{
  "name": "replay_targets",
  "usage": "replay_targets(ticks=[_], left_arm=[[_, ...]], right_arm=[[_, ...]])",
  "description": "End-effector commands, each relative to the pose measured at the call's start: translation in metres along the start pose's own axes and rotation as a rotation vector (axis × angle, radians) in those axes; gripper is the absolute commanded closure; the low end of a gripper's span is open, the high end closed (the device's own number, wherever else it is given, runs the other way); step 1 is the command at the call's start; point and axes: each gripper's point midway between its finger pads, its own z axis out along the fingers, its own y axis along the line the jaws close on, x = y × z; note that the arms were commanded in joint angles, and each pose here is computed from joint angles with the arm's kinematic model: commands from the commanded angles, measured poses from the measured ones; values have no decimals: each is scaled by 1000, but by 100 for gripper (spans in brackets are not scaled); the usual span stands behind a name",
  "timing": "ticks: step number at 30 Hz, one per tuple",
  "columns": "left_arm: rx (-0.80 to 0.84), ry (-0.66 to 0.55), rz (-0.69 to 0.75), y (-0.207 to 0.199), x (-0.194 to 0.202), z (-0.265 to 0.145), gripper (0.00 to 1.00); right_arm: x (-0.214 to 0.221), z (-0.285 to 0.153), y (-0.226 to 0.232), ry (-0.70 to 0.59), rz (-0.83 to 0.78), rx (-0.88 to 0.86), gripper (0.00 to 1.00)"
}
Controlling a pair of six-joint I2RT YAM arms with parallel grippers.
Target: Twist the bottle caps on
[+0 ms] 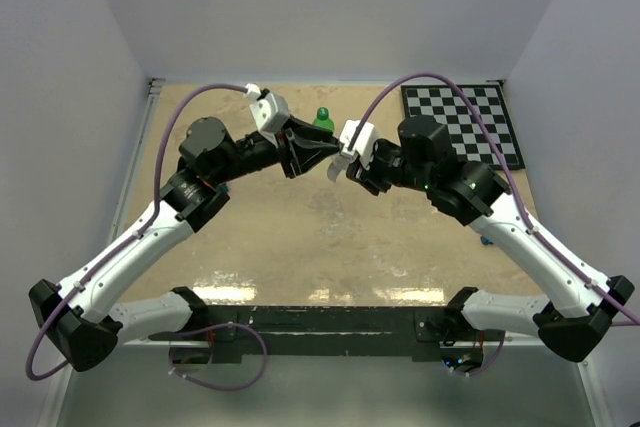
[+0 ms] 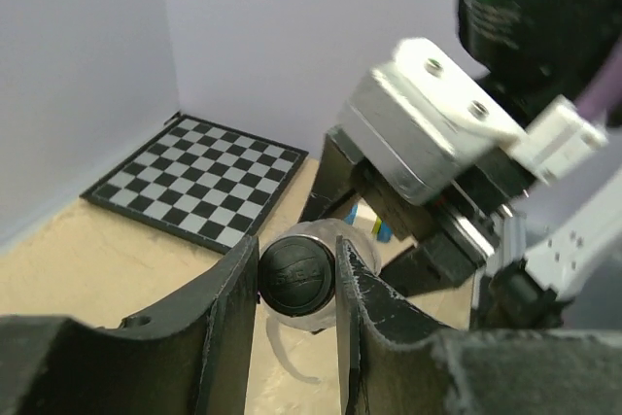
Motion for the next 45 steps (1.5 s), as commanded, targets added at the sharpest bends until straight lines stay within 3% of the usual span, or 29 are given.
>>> replay_targets(ticks=[1,10,15,18,21,23,26,31,35,41,45], left_arm=[[365,9,375,-41,11,-19,100],[705,212,512,-59,55,-31,100],[663,253,520,-47,60,-29,97],[530,192,480,-40,39,-23,72],[341,89,440,-26,9,-18,33],[196,5,386,-15,-13,-20,14],[27,-98,254,-2,-37,-27,6],[-146,-186,-67,14,-56,-35,6],[-277,-198,-329,33,-44,-36,10],[-354,-164,-530,44,-29,-28,19],[-375,-134,-575,42,-25,-17,23]], right_arm=[[-22,-14,16,-79,-11,-95,100],[-29,-15,21,-88,-12,-140,100],[-26,-12,20,-74,-9,-136,100],[-23,-11,18,-63,-5,-121,100],[-19,-12,15,-52,-2,-97,100],[-18,-12,12,-49,3,-78,100],[-13,-12,8,-35,17,-46,100],[-4,-11,-2,4,29,21,100],[2,-8,-5,31,32,39,100],[3,-6,-8,41,36,51,100],[3,-4,-9,52,37,52,100]])
